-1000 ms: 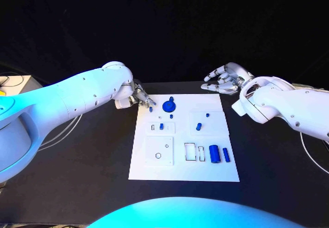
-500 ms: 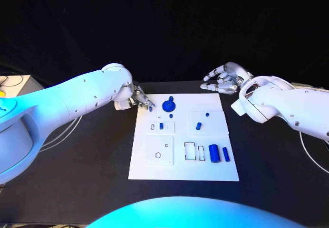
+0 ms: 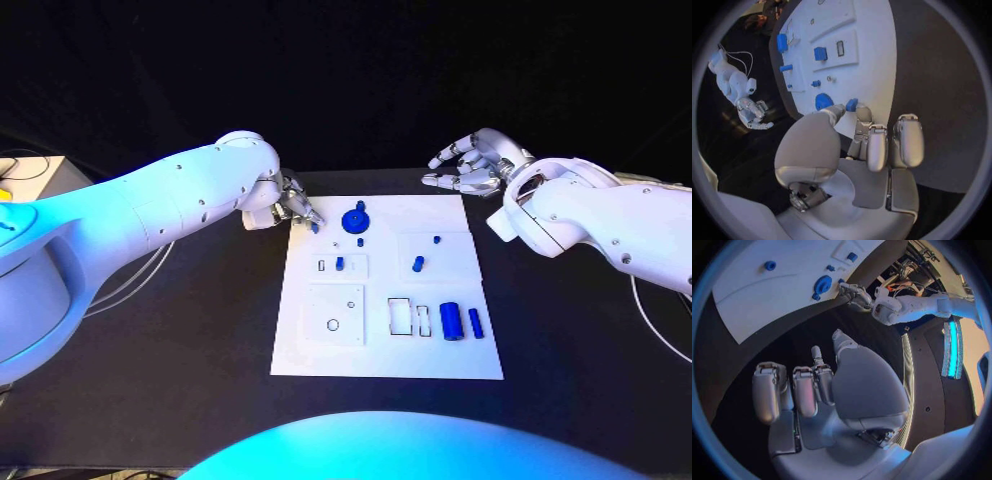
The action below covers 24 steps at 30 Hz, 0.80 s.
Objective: Assemble the parts on the task board
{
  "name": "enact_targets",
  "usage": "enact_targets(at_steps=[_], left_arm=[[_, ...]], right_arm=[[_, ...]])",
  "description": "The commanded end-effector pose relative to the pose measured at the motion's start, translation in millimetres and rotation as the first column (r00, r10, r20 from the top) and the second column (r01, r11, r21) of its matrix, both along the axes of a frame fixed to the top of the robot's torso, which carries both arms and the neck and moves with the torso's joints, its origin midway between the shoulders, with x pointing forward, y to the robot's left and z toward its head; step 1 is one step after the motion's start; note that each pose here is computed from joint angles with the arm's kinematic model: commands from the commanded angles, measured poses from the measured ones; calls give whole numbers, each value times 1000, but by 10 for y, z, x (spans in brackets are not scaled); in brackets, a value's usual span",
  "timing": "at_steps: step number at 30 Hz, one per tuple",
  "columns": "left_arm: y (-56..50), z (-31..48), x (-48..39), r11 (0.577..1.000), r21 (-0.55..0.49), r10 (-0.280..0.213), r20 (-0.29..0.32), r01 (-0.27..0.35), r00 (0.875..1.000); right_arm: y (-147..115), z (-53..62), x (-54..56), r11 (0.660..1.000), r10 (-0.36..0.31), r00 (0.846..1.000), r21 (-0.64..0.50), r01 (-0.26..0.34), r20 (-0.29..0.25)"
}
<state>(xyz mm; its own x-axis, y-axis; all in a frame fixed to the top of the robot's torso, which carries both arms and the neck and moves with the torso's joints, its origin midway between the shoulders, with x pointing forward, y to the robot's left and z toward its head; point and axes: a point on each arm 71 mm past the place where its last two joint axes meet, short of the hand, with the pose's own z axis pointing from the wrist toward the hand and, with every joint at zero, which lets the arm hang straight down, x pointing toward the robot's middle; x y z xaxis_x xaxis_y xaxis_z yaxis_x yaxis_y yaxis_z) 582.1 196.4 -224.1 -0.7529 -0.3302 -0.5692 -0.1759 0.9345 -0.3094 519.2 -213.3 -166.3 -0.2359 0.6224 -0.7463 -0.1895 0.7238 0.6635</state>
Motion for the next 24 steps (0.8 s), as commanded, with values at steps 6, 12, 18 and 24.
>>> enact_targets(at_steps=[6,12,18,24], left_arm=[[-30,-1,-11,999,-41,-11,-7,10,1000],[-14,11,-17,999,-52,2,9,-2,1000],[30,35,-53,996,-81,35,24,-33,999],[44,64,-134,991,-120,60,16,-58,998]], right_arm=[[18,1,-2,1000,13,1000,-1,-13,4],[18,1,0,1000,13,1000,-1,-13,5],[10,1,2,1000,11,1000,-1,-11,5],[-1,0,4,1000,9,1000,-2,-9,5]])
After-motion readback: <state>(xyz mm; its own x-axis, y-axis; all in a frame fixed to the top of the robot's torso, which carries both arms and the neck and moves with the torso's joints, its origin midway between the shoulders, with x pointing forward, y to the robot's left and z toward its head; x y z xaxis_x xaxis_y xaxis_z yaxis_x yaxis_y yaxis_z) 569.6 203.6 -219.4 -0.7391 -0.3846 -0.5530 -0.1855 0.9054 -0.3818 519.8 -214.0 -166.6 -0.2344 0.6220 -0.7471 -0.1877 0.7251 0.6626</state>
